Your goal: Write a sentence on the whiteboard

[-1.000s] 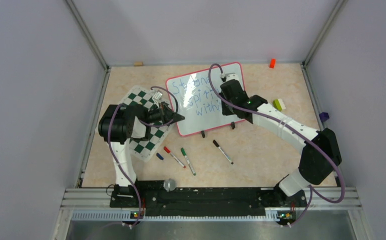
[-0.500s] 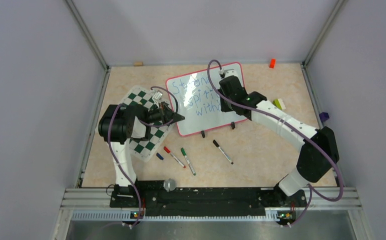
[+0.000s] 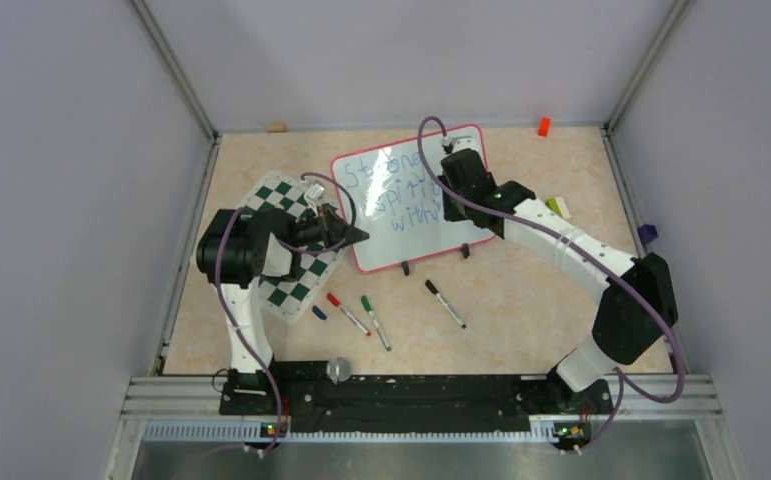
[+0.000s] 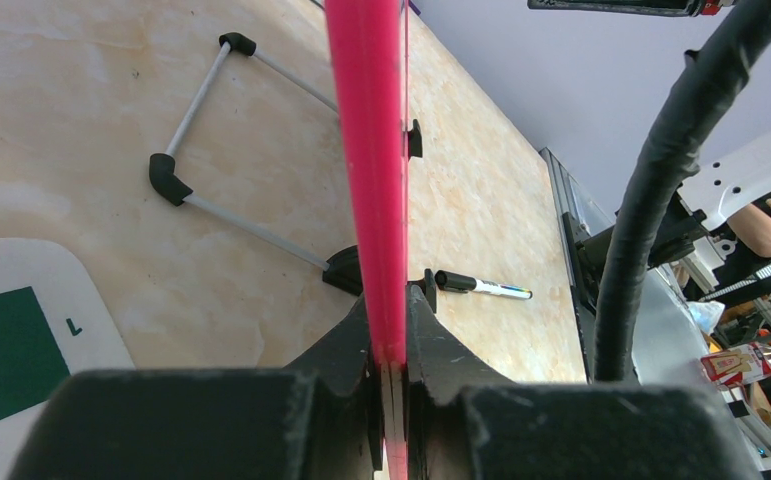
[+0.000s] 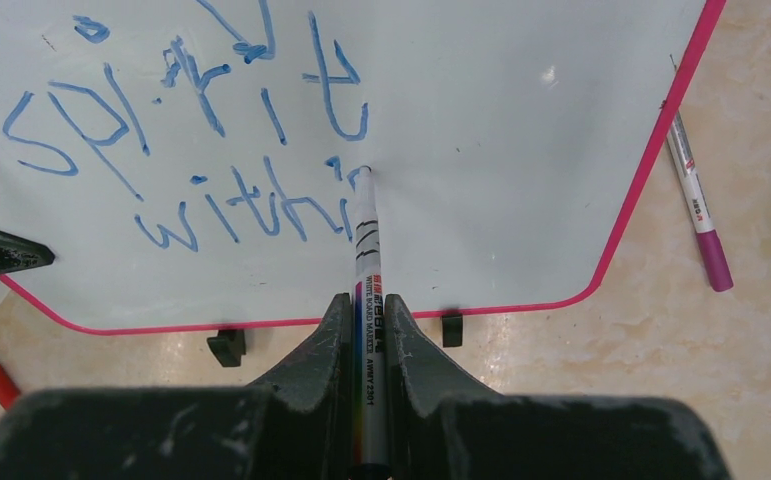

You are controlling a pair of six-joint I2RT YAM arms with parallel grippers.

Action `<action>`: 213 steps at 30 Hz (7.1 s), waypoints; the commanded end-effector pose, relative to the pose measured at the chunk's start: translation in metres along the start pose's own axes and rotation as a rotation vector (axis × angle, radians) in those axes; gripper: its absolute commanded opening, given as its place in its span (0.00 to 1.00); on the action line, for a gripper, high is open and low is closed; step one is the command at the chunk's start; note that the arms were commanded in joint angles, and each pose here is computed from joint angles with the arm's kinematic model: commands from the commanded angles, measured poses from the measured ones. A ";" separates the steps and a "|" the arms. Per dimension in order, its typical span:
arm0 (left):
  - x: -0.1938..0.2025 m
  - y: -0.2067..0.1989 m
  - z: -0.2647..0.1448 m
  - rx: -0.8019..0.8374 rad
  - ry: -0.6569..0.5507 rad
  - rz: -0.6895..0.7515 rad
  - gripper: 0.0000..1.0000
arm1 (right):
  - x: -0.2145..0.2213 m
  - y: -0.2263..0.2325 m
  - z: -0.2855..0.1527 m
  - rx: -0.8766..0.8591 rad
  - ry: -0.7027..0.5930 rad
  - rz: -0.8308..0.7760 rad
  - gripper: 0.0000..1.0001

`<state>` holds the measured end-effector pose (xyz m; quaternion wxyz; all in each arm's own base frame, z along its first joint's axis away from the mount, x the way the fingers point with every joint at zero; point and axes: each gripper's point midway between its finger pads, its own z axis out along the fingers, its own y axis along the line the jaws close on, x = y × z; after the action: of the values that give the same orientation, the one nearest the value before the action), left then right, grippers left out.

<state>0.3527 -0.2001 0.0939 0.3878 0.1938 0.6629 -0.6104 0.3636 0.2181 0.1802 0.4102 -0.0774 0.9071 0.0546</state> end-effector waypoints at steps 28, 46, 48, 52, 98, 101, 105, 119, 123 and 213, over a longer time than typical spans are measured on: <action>-0.025 0.009 -0.007 -0.051 -0.094 0.159 0.00 | 0.005 -0.016 -0.011 0.018 -0.014 0.061 0.00; -0.025 0.009 -0.007 -0.051 -0.094 0.159 0.00 | -0.026 0.001 -0.025 -0.070 -0.078 0.079 0.00; -0.025 0.009 -0.007 -0.051 -0.094 0.159 0.00 | -0.027 0.002 -0.022 -0.069 -0.075 0.075 0.00; -0.025 0.009 -0.007 -0.051 -0.094 0.159 0.00 | -0.027 0.004 -0.018 -0.074 -0.071 0.066 0.00; -0.025 0.009 -0.007 -0.051 -0.094 0.159 0.00 | -0.007 -0.012 -0.036 -0.054 -0.071 0.055 0.00; -0.025 0.009 -0.007 -0.051 -0.094 0.159 0.00 | -0.008 -0.014 -0.040 -0.051 -0.079 0.057 0.00; -0.025 0.009 -0.007 -0.051 -0.094 0.159 0.00 | -0.003 -0.022 -0.040 -0.011 -0.060 0.048 0.00; -0.025 0.009 -0.007 -0.051 -0.094 0.159 0.00 | -0.005 -0.028 -0.023 0.039 -0.033 0.043 0.00; -0.025 0.009 -0.007 -0.051 -0.094 0.159 0.00 | -0.009 -0.025 -0.016 0.033 -0.036 0.046 0.00; -0.025 0.009 -0.007 -0.051 -0.094 0.159 0.00 | -0.011 -0.020 -0.083 -0.302 -0.144 0.106 0.00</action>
<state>0.3539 -0.1992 0.0940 0.3917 0.1943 0.6625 -0.6082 0.3094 0.1824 0.2137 0.4155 -0.0802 0.8838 0.1993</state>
